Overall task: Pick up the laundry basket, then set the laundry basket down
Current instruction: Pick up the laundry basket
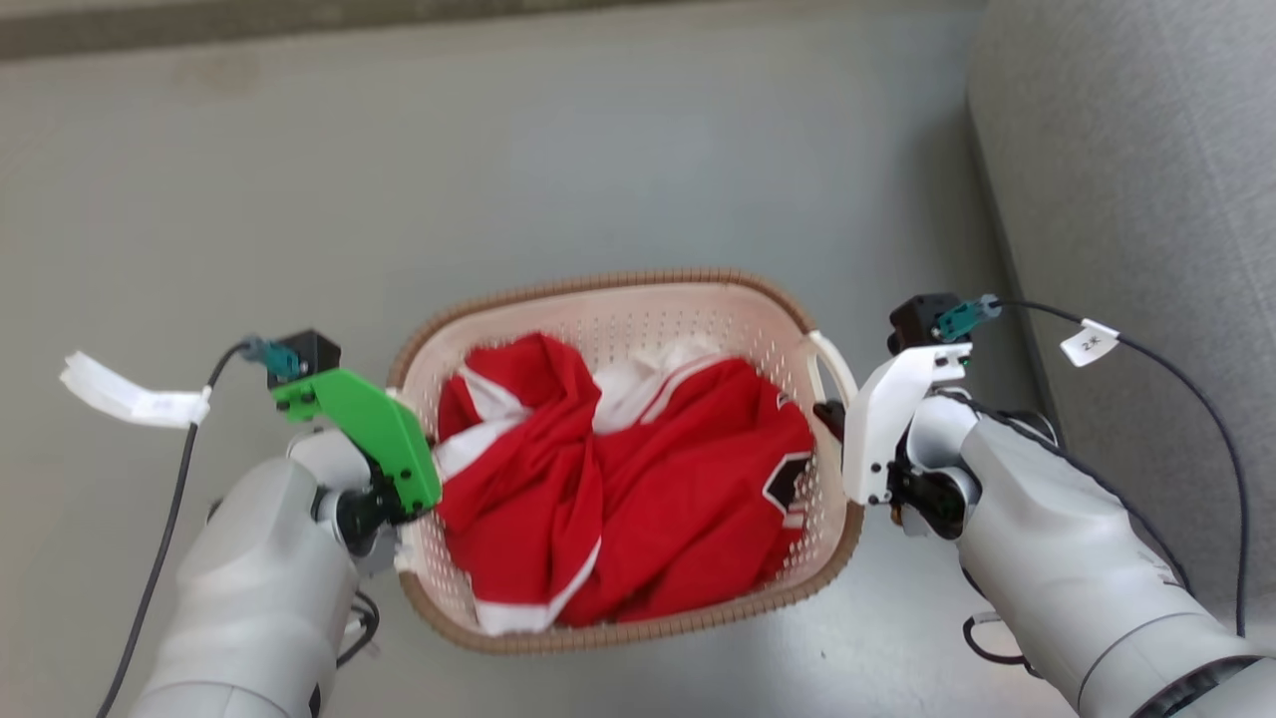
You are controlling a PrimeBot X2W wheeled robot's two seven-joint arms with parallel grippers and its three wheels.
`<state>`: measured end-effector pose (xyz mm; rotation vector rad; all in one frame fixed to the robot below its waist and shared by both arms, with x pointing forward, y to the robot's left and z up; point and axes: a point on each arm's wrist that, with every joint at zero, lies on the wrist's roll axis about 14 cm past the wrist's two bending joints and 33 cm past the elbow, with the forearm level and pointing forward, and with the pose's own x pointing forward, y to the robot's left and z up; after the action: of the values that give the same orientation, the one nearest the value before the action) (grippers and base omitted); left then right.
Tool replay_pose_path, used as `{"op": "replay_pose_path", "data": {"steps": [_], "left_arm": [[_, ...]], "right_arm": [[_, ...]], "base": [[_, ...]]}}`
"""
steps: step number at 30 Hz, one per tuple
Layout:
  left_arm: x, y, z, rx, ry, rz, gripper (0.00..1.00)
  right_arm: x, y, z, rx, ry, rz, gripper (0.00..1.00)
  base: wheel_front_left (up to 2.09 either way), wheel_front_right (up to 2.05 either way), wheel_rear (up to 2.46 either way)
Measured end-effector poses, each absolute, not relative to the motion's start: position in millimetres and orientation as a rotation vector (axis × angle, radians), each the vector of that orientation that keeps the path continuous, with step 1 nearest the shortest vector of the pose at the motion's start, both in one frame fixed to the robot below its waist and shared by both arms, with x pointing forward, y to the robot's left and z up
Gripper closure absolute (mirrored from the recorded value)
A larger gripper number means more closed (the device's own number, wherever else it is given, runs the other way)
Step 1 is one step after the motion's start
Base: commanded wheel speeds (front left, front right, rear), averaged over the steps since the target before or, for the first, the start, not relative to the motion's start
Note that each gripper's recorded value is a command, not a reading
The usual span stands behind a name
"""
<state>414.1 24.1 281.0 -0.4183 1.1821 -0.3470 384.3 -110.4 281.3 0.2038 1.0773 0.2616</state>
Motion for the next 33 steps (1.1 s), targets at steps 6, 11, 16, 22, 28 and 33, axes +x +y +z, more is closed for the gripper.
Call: {"op": "replay_pose_path", "data": {"steps": [6,11,16,22,28,33], "left_arm": [[401,27,299,-0.418,1.183,-0.345,1.0],[390,29,313,-0.406,1.176,-0.348,1.0],[387,31,331,-0.391,1.146,-0.357,1.0],[383,33,346,-0.379,1.113,-0.359,1.0],[377,34,352,-0.381,1.109,-0.36,1.0],[375,33,355,-0.374,1.108,-0.368,1.0]], "right_arm": [[373,-107,300,0.206,1.08,0.274,1.0],[363,-105,315,0.222,1.081,0.277,1.0],[361,-104,331,0.214,1.058,0.288,1.0],[360,-102,348,0.202,1.028,0.301,1.0],[356,-102,354,0.194,1.032,0.308,1.0],[355,-103,357,0.195,1.038,0.308,1.0]], "base": [[0.0,0.0,0.0],[0.0,0.0,0.0],[0.0,0.0,0.0],[0.0,0.0,0.0],[0.0,0.0,0.0],[0.0,0.0,0.0]]}}
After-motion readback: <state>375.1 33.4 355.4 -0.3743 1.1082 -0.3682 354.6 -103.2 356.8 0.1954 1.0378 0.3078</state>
